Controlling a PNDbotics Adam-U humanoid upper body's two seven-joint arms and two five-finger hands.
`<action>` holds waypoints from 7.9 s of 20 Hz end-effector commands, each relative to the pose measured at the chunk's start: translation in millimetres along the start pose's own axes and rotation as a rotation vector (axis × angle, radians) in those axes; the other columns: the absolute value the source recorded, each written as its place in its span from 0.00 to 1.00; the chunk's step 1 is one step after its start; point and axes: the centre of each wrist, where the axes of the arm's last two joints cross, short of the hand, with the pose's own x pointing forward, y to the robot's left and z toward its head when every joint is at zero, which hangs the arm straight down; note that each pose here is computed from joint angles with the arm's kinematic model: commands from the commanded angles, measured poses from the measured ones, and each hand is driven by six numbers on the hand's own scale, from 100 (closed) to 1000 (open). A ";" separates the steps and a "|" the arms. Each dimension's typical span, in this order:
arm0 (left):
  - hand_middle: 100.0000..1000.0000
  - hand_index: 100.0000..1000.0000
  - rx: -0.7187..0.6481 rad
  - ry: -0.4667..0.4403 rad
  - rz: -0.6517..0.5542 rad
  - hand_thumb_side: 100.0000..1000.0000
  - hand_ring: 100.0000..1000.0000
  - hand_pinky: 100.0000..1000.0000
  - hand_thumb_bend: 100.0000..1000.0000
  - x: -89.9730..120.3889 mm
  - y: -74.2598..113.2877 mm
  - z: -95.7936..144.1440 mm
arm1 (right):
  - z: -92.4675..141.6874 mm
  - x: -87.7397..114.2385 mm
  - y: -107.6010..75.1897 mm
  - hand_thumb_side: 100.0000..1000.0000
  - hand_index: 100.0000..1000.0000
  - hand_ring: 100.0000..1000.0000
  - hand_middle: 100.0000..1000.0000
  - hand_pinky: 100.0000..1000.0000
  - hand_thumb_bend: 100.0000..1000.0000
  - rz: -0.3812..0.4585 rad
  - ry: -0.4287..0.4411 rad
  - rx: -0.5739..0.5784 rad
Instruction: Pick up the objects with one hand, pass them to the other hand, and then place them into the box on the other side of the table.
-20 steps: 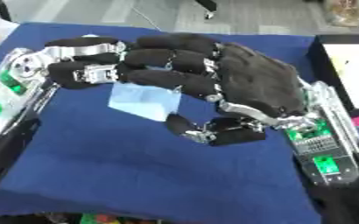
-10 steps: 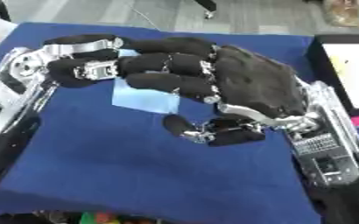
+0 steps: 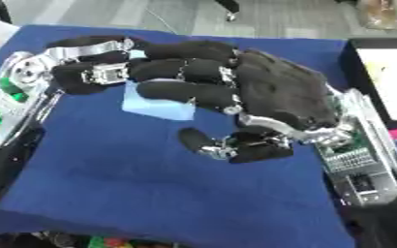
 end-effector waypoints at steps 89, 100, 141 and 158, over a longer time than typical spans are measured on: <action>0.41 0.70 -0.044 -0.192 0.213 1.00 0.50 0.77 0.29 21.1 -2.6 -5.1 | 7.8 -0.8 -6.4 0.00 0.94 0.51 0.54 0.52 0.00 0.048 0.160 -0.387; 0.43 0.71 -0.025 -0.207 0.244 1.00 0.51 0.77 0.34 20.4 -0.8 -4.6 | 7.6 -2.0 -6.8 0.00 0.94 0.51 0.55 0.52 0.00 0.049 0.148 -0.392; 0.39 0.71 -0.184 -0.195 0.102 1.00 0.48 0.77 0.15 27.2 -10.0 -14.2 | -0.5 -7.3 0.5 0.00 1.00 0.66 0.70 0.63 0.00 0.050 -0.066 -0.197; 0.40 0.71 -0.313 -0.338 0.085 1.00 0.50 0.80 0.28 26.9 -10.8 -13.3 | 1.6 -11.9 6.0 0.01 0.99 0.67 0.57 0.71 0.00 -0.180 0.034 -0.216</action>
